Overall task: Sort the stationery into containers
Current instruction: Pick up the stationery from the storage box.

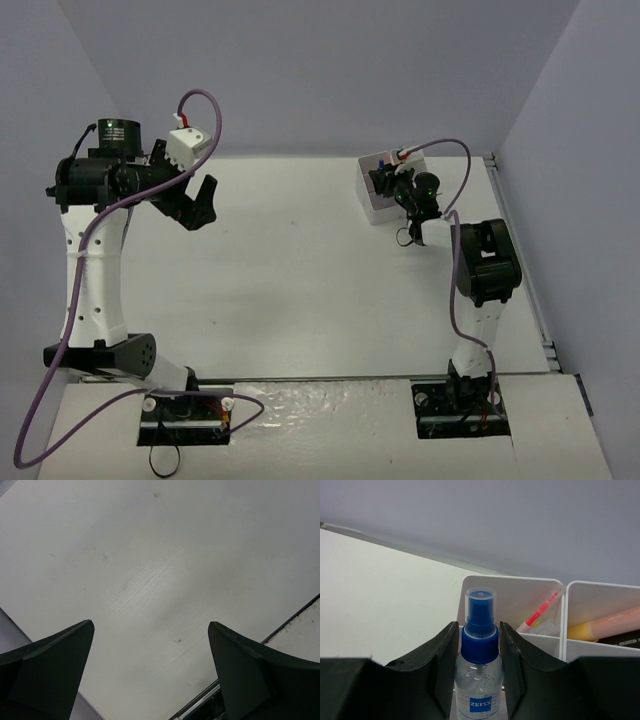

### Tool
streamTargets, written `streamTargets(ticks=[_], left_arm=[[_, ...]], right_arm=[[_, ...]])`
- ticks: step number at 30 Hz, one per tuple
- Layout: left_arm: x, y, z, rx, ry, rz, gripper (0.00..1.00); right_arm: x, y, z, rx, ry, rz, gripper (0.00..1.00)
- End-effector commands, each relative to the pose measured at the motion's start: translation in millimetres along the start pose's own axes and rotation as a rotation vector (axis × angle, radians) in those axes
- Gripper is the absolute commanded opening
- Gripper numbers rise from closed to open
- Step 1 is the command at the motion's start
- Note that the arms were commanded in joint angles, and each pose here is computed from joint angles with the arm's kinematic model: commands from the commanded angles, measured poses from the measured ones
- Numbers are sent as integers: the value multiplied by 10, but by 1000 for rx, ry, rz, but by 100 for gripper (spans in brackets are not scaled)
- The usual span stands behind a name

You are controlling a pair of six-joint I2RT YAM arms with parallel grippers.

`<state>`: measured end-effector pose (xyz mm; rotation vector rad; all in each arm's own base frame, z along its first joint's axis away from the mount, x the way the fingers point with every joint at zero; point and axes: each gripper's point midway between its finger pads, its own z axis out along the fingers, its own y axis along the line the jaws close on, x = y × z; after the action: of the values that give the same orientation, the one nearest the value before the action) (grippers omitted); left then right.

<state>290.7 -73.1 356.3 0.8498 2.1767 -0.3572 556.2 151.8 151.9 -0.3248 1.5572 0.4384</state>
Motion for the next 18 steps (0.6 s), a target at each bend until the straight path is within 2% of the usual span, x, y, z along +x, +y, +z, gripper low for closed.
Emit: streamTargets(ticks=[1,8,18], left_arm=[[107,-143,-131,33,35,-13,97],[108,-116,-117,26,36,-13,97],[56,-95,-116,20,20,-9,97]], right_arm=[[-645,69,6,-14,-280,-47,0],[-369,45,21,-10,-250,-22,0],[-428,46,-16,-10,-269,-49,0]])
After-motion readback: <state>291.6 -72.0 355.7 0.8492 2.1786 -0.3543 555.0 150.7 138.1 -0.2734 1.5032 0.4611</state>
